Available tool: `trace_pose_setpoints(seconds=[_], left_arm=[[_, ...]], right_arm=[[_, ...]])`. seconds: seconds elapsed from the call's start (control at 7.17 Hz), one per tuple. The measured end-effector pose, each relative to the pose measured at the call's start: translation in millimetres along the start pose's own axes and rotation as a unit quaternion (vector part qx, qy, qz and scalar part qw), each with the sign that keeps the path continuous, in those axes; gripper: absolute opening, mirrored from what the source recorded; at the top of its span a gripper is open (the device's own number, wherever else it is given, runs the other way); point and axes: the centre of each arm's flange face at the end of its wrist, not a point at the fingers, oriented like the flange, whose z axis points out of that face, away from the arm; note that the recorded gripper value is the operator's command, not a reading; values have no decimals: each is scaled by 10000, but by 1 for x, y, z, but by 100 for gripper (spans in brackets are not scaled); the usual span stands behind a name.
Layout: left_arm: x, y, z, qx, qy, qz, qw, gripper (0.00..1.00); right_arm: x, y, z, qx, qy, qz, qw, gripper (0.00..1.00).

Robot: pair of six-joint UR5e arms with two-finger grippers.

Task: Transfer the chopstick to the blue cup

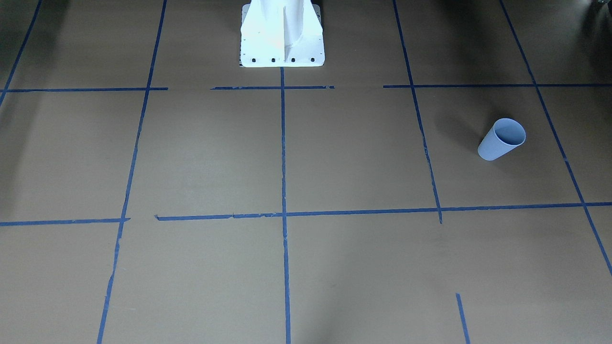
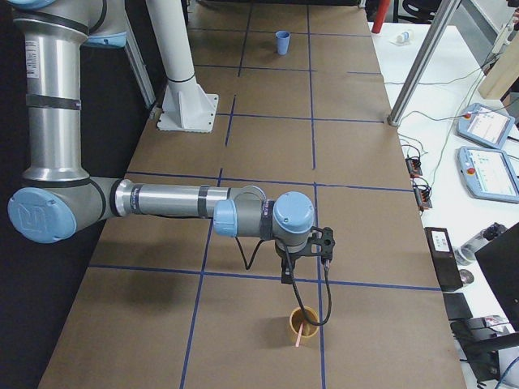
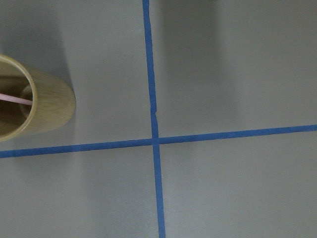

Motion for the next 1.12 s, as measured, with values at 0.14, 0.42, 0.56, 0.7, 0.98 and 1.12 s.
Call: trace_pose_setpoints(seconds=[0.14,0.42,0.56,0.7,0.98,1.12], left_arm=[[0,0,0,3,4,4,10000,100],[0,0,0,4,10,8,10000,100],[1,0,0,6,13,14,10000,100],[1,0,0,8,20,15,10000,100],[1,0,0,12,40,10,10000,100],[3,-1,-2,37,49,36,10000,100]], right_arm=[[0,0,0,2,1,11,10000,100],[-1,0,0,17,0,23,10000,100],[-1,0,0,19,0,20,10000,100],[-1,0,0,21,-1,17,10000,100],[-1,0,-1,27,-2,12,10000,100],[-2,0,-1,31,-6,10,10000,100]])
